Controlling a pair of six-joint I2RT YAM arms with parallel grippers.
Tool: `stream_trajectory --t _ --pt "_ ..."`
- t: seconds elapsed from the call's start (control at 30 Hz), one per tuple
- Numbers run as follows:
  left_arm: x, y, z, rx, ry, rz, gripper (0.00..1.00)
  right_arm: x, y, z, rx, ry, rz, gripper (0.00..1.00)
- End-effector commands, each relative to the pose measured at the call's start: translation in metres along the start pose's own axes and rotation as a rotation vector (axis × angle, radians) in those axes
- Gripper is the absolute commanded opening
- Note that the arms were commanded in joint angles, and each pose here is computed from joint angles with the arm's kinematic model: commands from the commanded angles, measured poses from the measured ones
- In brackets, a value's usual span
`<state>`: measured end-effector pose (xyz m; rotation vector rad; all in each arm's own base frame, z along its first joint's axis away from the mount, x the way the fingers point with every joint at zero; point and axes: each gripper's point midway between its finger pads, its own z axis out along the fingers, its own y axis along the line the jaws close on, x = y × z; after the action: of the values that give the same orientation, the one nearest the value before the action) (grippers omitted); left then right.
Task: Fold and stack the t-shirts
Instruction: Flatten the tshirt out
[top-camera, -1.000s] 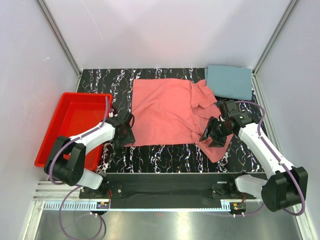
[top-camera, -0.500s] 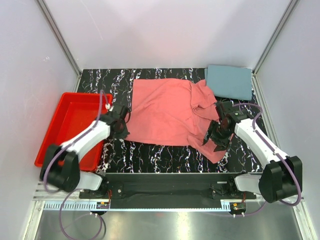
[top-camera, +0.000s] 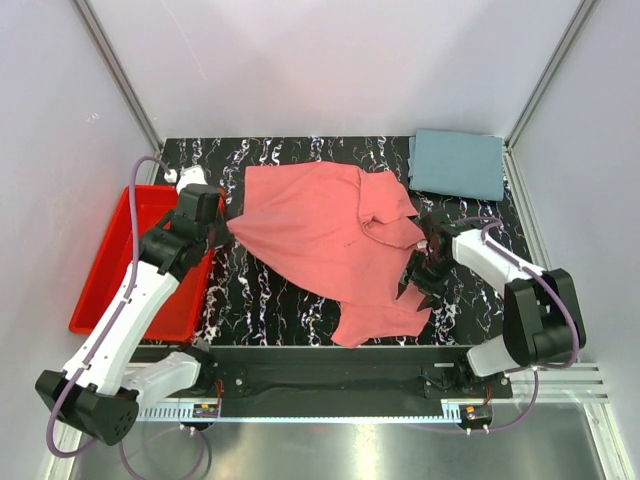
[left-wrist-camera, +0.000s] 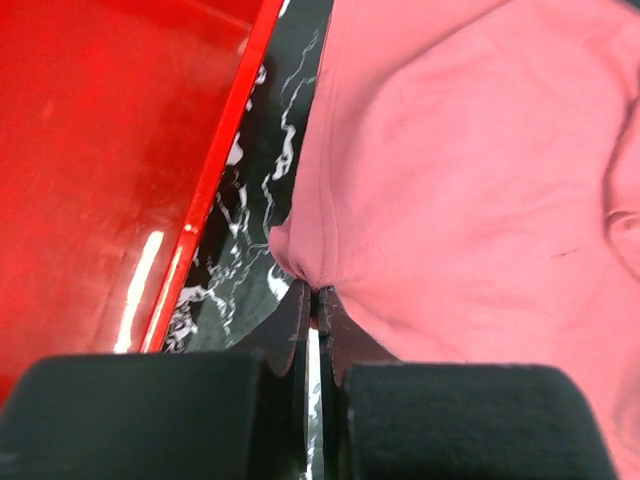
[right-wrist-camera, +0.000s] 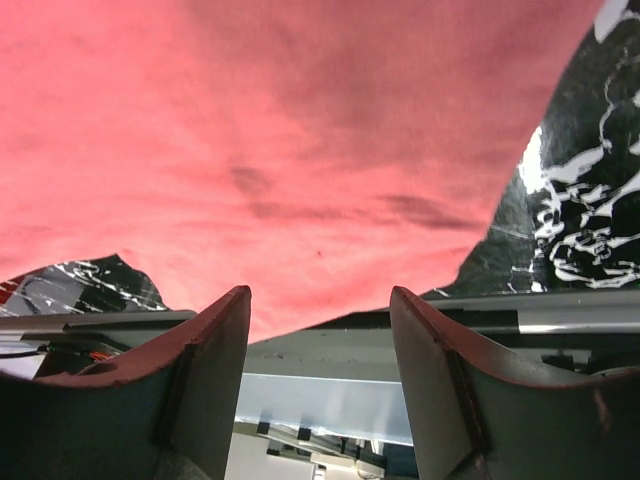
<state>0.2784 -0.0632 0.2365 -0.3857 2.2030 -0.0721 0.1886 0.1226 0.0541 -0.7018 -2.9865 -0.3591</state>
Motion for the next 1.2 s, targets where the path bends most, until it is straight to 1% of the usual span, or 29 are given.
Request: stream_trajectory --t 0.0,0.03,0.2,0.23,0.3,0.33,0.37,0.4,0.43,0.5,0.53,0.57,0.6,0.63,0.67,0.7,0.73,0.77,0.8,0.83,0.87,0.9,0.93,0.97,1.0,1.03,1.07,1.1,1.17 --pt "0.001 0.002 0.003 -0.007 0.010 0.029 0.00 -0.009 0.015 0.000 -0.049 -0.022 -0.033 0.65" --pt "0.009 0.003 0.006 -0.006 0.027 0.030 0.00 -0.009 0.015 0.002 -0.053 -0.021 -0.029 0.65" --pt "0.013 -0.002 -0.001 0.053 0.009 -0.012 0.00 -0.026 0.023 0.024 -0.031 -0.001 -0.033 0.64" --pt "0.014 -0.001 -0.002 0.052 0.017 -0.011 0.00 -0.035 0.032 0.024 -0.047 -0.014 -0.033 0.64" --pt "0.013 -0.003 -0.004 0.062 0.020 -0.009 0.00 -0.047 0.040 0.039 -0.033 -0.009 -0.025 0.63" --pt "0.013 -0.003 -0.006 0.067 0.021 -0.010 0.00 -0.058 0.053 0.038 -0.045 -0.029 -0.040 0.63" --pt "0.013 -0.005 -0.007 0.081 0.022 -0.013 0.00 -0.062 0.055 0.050 -0.021 -0.011 -0.036 0.63" --pt "0.011 -0.006 -0.011 0.095 0.013 -0.020 0.00 -0.069 0.063 0.052 -0.023 -0.019 -0.040 0.63" --pt "0.011 -0.007 -0.013 0.104 0.010 -0.024 0.00 -0.080 0.087 0.047 -0.058 -0.050 -0.060 0.63" --pt "0.011 -0.008 -0.017 0.120 0.006 -0.033 0.00 -0.099 0.114 0.056 -0.093 -0.068 -0.070 0.63" --pt "0.009 -0.008 -0.019 0.127 -0.006 -0.038 0.00 -0.122 0.154 0.037 -0.176 -0.124 -0.102 0.63" --pt "0.008 -0.006 -0.020 0.120 -0.015 -0.039 0.00 -0.125 0.163 0.051 -0.155 -0.085 -0.118 0.63" --pt "0.008 -0.005 -0.021 0.118 -0.017 -0.037 0.00 -0.132 0.181 0.047 -0.178 -0.086 -0.154 0.64" --pt "0.007 -0.004 -0.021 0.110 -0.017 -0.033 0.00 -0.153 0.220 0.015 -0.256 -0.154 -0.223 0.65" --pt "0.006 -0.002 -0.021 0.102 -0.021 -0.019 0.00 -0.150 0.213 0.022 -0.201 -0.100 -0.215 0.65" --pt "0.004 -0.001 -0.021 0.094 -0.024 -0.014 0.00 -0.162 0.226 0.000 -0.214 -0.158 -0.249 0.68" --pt "0.003 0.000 -0.022 0.090 -0.029 -0.011 0.00 -0.163 0.221 -0.005 -0.191 -0.163 -0.259 0.69" --pt "0.002 0.001 -0.022 0.088 -0.036 -0.002 0.00 -0.156 0.214 -0.020 -0.166 -0.168 -0.271 0.71" --pt "0.002 0.001 -0.021 0.087 -0.037 0.000 0.00 -0.151 0.194 -0.015 -0.106 -0.164 -0.285 0.74" --pt "0.004 0.002 -0.021 0.086 -0.036 0.003 0.00 -0.143 0.182 -0.016 -0.083 -0.160 -0.293 0.75" --pt "0.005 0.002 -0.022 0.093 -0.033 0.006 0.00 -0.138 0.178 -0.040 -0.116 -0.213 -0.307 0.75" --pt "0.007 0.002 -0.022 0.099 -0.032 0.006 0.00 -0.119 0.145 -0.019 -0.053 -0.151 -0.288 0.75" --pt "0.010 0.001 -0.020 0.103 -0.026 0.010 0.00 -0.116 0.141 -0.018 -0.080 -0.173 -0.288 0.75" --pt "0.012 0.001 -0.020 0.111 -0.022 0.012 0.00 -0.106 0.136 -0.033 -0.118 -0.206 -0.292 0.75" --pt "0.013 0.000 -0.019 0.114 -0.017 0.012 0.00 -0.088 0.112 -0.015 -0.094 -0.150 -0.267 0.74" --pt "0.014 -0.001 -0.018 0.120 -0.013 0.012 0.00 -0.082 0.106 -0.014 -0.099 -0.153 -0.257 0.74" --pt "0.015 -0.003 -0.018 0.127 -0.009 0.011 0.00 -0.081 0.108 -0.020 -0.142 -0.197 -0.261 0.73" --pt "0.016 -0.005 -0.015 0.131 0.003 0.014 0.00 -0.070 0.092 -0.005 -0.126 -0.165 -0.240 0.74" --pt "0.017 -0.013 -0.016 0.163 0.017 0.009 0.00 -0.071 0.090 -0.002 -0.154 -0.188 -0.220 0.73"
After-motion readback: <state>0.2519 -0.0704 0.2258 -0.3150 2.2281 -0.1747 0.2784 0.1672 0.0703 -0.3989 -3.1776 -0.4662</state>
